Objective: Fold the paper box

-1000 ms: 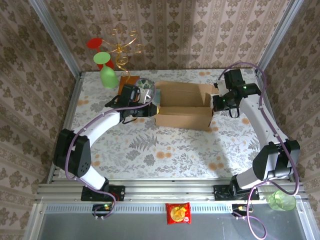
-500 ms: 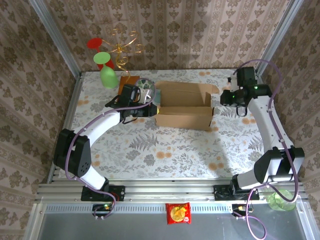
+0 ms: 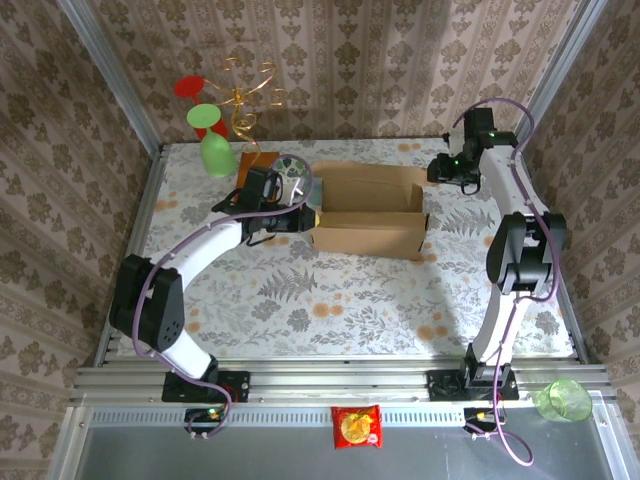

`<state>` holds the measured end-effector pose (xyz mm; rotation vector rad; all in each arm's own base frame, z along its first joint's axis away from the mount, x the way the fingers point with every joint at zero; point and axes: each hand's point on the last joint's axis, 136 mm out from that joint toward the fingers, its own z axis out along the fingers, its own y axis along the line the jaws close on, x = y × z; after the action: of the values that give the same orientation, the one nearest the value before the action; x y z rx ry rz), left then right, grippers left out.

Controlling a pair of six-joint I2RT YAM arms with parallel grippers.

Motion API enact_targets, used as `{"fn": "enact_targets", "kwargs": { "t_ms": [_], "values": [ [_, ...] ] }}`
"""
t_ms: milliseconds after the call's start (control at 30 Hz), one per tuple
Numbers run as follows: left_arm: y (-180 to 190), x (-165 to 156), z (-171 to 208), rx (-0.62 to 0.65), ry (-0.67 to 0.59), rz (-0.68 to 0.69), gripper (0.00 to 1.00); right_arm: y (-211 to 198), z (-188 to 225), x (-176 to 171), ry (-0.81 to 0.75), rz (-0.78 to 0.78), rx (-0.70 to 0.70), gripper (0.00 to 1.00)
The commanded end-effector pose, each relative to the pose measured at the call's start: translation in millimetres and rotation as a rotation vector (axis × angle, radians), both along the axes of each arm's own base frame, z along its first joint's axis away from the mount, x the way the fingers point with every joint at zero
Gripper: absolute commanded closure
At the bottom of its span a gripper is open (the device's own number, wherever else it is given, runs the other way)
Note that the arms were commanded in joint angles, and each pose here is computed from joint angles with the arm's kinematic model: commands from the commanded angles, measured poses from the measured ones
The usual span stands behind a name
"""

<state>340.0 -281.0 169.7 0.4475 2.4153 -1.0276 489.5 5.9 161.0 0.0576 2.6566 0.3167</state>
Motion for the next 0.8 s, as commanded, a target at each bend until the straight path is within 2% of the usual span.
{"fn": "enact_targets", "kwargs": {
  "t_ms": [0, 100, 300, 467, 767],
  "values": [
    [-2.4, 8.1, 4.7, 0.003, -0.012, 0.007, 0.95, 3.1, 22.7, 15.6, -0.092, 0.06, 0.006, 0.56],
    [-2.0, 9.0, 3.8, 0.009, -0.009, 0.005, 0.95, 3.9, 21.9, 21.6, -0.107, 0.094, 0.023, 0.57],
    [-1.9, 9.5, 4.4, 0.02, -0.001, -0.002, 0.95, 10.1, 14.5, 26.1, -0.119, 0.139, 0.154, 0.59],
    [-0.6, 10.0, 2.4, 0.028, 0.011, -0.006, 0.95, 6.0, 3.8, 33.0, -0.104, 0.136, 0.157, 0.61],
    [-1.1, 11.6, 0.4, 0.035, 0.02, -0.007, 0.95, 17.9, 5.4, 42.6, -0.12, 0.162, 0.249, 0.67]
  ]
}}
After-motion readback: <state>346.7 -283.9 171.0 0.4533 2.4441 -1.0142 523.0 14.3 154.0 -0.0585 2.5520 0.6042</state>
